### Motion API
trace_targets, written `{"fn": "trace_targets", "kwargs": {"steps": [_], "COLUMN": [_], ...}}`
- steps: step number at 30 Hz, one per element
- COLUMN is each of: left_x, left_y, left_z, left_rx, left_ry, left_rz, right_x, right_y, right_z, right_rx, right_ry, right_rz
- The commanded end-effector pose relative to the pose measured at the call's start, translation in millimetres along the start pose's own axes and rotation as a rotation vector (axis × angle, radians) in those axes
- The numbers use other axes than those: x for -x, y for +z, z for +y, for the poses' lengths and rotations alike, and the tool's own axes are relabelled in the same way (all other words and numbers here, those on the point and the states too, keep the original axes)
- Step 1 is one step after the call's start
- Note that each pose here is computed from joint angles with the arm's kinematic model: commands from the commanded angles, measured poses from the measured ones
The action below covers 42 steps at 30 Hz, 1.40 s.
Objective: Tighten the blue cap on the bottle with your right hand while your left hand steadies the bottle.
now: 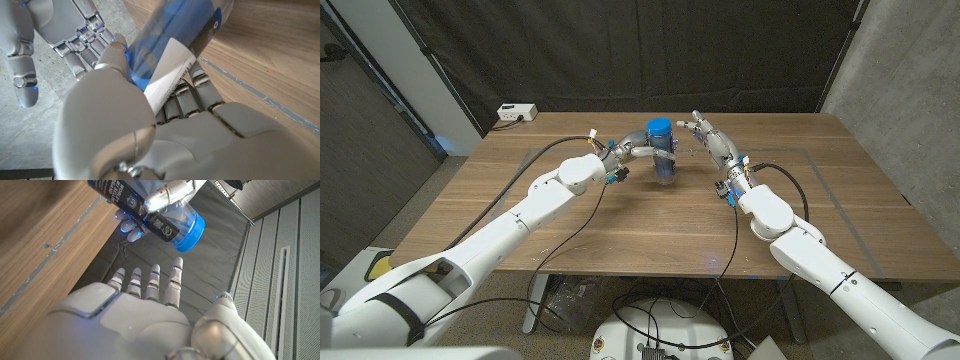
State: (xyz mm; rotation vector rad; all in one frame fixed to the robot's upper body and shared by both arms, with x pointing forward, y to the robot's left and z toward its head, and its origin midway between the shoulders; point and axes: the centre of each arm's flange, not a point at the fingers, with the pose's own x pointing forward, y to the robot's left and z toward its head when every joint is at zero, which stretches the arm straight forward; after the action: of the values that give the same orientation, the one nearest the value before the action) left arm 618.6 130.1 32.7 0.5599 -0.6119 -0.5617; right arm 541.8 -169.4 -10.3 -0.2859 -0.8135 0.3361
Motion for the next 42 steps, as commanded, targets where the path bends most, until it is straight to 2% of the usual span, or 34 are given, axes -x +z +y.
{"fn": "trace_targets", "kwargs": {"steps": [1,6,12,23,31,42], "left_x": [7.4,8.6,9.8,8.8,8.4,8.2], "left_y": [4.6,6.2,7.7,6.4,5.0,2.9], "left_z": [-5.9,-7.9,-7.2,-3.3,0.5,4.2], "left_rx": [-0.003,-0.011,-0.017,-0.016,-0.004,0.002], "left_ry": [0.012,0.006,0.009,0.007,0.02,0.027], "left_rz": [-0.013,-0.009,-0.008,-0.002,-0.016,-0.021], "right_x": [-17.8,-25.8,-28.2,-28.5,-29.1,-28.2], "right_y": [-5.9,-3.1,-1.8,2.2,0.3,0.2], "right_z": [9.4,15.2,17.0,16.5,15.2,15.3], "right_rx": [-0.008,0.004,0.01,0.001,-0.002,0.0], "right_ry": [0.033,0.052,0.063,0.066,0.069,0.067], "right_rz": [0.0,-0.014,-0.013,-0.021,-0.005,-0.008]}}
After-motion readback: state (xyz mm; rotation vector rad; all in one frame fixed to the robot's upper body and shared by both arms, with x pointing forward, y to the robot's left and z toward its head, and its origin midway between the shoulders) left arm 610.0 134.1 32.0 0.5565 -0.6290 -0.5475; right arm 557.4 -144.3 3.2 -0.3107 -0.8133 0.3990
